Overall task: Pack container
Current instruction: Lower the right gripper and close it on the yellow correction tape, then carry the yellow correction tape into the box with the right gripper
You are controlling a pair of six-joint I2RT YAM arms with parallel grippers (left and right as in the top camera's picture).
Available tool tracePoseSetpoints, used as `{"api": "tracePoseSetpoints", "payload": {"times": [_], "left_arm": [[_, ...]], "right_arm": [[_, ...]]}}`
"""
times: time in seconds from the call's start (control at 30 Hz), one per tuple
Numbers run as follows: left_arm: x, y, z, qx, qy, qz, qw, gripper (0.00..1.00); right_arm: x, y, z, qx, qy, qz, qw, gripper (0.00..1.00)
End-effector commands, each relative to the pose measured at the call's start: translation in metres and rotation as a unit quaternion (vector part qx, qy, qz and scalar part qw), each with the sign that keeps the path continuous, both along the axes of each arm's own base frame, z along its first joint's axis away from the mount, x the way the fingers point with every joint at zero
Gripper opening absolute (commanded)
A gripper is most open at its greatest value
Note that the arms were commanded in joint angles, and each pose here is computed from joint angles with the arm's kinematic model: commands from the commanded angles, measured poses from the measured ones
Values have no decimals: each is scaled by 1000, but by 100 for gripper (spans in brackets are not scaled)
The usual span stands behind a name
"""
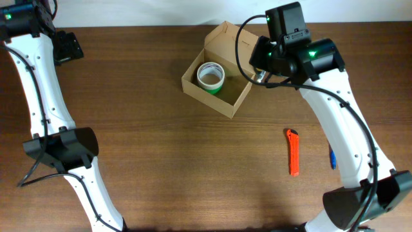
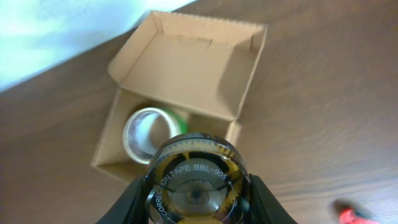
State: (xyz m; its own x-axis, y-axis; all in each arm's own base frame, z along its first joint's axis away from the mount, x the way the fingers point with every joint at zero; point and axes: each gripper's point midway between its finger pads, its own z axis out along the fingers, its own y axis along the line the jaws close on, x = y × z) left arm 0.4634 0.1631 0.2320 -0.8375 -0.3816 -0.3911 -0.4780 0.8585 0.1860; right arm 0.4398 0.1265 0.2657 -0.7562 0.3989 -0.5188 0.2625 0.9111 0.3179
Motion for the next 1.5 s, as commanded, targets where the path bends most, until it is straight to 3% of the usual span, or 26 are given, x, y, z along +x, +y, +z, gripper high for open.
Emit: {"api": "tracePoseSetpoints", "payload": {"times": [0.0, 0.4, 1.03, 1.47], "left_arm": [[-1, 1, 2, 0, -2, -1, 1000, 100], [-1, 1, 2, -1, -2, -1, 1000, 100], [-1, 1, 2, -1, -2, -1, 1000, 100], [-1, 1, 2, -1, -2, -1, 1000, 100]], "right_arm": [[4, 19, -16, 82, 39, -52, 995, 22], [11, 66, -103, 101, 139, -75, 982, 21], [30, 58, -143, 70, 144, -95, 982, 21], [26, 44, -181, 42, 191, -101, 976, 21]]}}
